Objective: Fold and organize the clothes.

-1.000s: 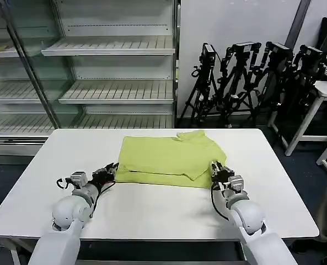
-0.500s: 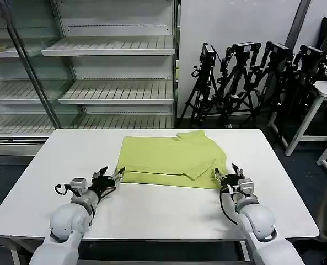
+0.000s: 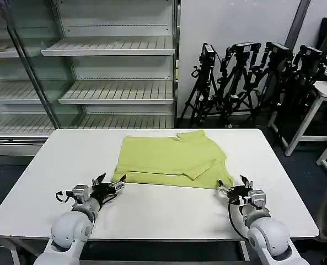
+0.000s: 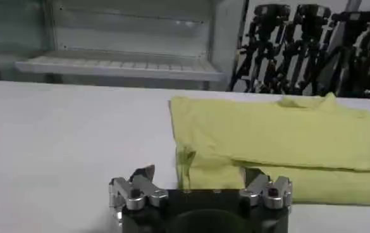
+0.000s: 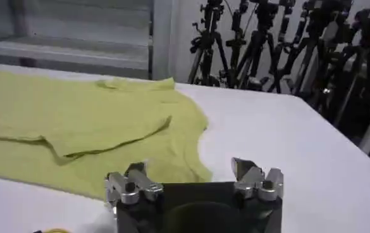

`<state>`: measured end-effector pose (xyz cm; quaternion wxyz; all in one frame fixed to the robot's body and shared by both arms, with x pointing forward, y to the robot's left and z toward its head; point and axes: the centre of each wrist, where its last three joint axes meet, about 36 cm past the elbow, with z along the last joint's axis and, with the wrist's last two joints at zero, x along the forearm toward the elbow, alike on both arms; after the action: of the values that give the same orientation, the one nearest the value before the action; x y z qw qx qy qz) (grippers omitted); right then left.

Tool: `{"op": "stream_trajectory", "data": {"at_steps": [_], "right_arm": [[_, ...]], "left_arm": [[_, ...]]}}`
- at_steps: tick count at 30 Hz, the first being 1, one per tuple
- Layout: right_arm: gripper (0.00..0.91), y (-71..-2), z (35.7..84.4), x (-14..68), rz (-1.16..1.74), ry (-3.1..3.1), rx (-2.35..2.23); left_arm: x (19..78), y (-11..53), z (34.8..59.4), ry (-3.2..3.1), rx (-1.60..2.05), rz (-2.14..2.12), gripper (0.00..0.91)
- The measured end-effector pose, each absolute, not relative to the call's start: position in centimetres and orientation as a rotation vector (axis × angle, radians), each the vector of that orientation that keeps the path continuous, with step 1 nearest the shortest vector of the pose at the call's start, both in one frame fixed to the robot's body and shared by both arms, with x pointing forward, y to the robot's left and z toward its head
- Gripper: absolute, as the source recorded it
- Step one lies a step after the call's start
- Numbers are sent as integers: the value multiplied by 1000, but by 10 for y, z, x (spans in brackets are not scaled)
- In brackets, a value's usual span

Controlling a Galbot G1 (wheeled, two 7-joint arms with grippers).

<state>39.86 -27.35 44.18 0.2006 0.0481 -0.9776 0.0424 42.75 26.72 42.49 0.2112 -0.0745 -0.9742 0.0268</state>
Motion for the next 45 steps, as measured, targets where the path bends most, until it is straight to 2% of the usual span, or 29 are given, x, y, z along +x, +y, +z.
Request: {"op": "stream_trajectory", "data": {"at_steps": [30,45], "right_arm": [[0,-280,435,390,35,-2666,184],[0,-277,444,346,77,-2656,209]], "left_arm": [[418,258,421,-2689,-239,65,20],[384,266,424,-2682,-237,71,20]]}}
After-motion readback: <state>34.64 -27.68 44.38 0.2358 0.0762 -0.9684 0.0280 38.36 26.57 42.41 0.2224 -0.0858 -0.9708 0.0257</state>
